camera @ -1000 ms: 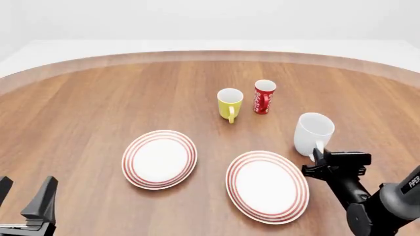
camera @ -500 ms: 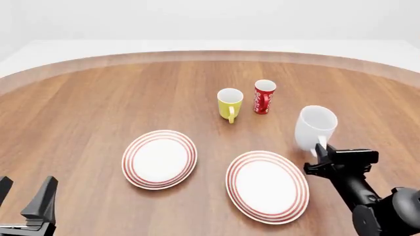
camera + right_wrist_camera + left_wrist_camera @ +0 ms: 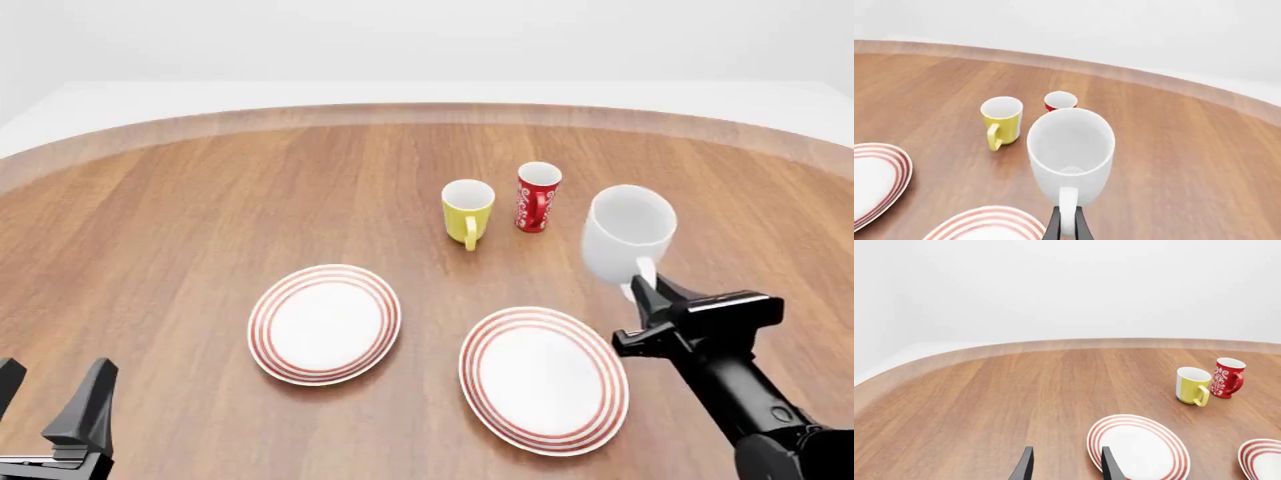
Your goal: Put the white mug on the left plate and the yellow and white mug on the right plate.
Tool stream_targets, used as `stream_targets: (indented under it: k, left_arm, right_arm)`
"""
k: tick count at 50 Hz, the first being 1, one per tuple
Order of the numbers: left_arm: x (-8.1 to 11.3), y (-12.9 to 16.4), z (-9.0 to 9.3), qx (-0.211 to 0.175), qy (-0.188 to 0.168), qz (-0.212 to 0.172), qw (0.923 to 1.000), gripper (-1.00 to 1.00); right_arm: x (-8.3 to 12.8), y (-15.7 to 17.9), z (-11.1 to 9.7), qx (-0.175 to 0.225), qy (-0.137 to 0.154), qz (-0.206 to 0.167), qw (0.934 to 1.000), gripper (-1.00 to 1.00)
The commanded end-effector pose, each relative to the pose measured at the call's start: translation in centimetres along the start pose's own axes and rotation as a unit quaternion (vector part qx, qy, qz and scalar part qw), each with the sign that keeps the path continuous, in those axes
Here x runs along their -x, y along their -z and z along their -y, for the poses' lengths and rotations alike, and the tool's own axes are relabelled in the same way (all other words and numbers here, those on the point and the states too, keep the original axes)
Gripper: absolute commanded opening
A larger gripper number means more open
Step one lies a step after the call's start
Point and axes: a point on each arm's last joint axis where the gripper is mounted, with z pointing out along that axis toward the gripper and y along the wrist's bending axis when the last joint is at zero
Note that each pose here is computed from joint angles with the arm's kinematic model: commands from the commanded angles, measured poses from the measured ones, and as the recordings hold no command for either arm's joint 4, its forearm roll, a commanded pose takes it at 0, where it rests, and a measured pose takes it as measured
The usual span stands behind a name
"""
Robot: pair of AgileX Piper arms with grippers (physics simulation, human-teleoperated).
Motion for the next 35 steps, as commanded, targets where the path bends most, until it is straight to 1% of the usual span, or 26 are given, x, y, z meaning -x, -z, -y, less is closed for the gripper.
stream_targets:
  k: [1, 12, 14, 18, 21, 28, 35]
  left_arm:
    - [0.0, 0.0, 0.0, 0.000, 0.000, 0.000, 1.0000, 1.00]
    - [0.0, 0.0, 0.0, 0.000, 0.000, 0.000, 1.0000, 1.00]
    - [0.0, 0.0, 0.0, 0.000, 0.000, 0.000, 1.0000, 1.00]
    - [0.0, 0.0, 0.0, 0.000, 0.000, 0.000, 1.0000, 1.00]
    - [0.0, 0.0, 0.0, 0.000, 0.000, 0.000, 1.0000, 1.00]
    - [0.0, 0.0, 0.0, 0.000, 0.000, 0.000, 1.0000, 1.00]
    - [0.0, 0.0, 0.0, 0.000, 0.000, 0.000, 1.0000, 1.00]
  right_arm:
    - [2.4, 1.5, -1.5, 0.038, 0.016, 0.031, 0.9987, -1.00]
    - [3.7, 2.3, -2.3, 0.061, 0.019, 0.039, 0.9972, -1.00]
    - [4.0, 2.5, -2.6, 0.071, 0.025, 0.040, 0.9964, -1.00]
    - [4.5, 2.6, -3.0, 0.082, 0.029, 0.042, 0.9953, -1.00]
    - [4.8, 2.7, -3.7, 0.100, 0.031, 0.043, 0.9935, -1.00]
    - [5.5, 2.5, -4.5, 0.120, 0.032, 0.045, 0.9913, -1.00]
    - [6.2, 1.7, -6.0, 0.149, 0.035, 0.049, 0.9870, -1.00]
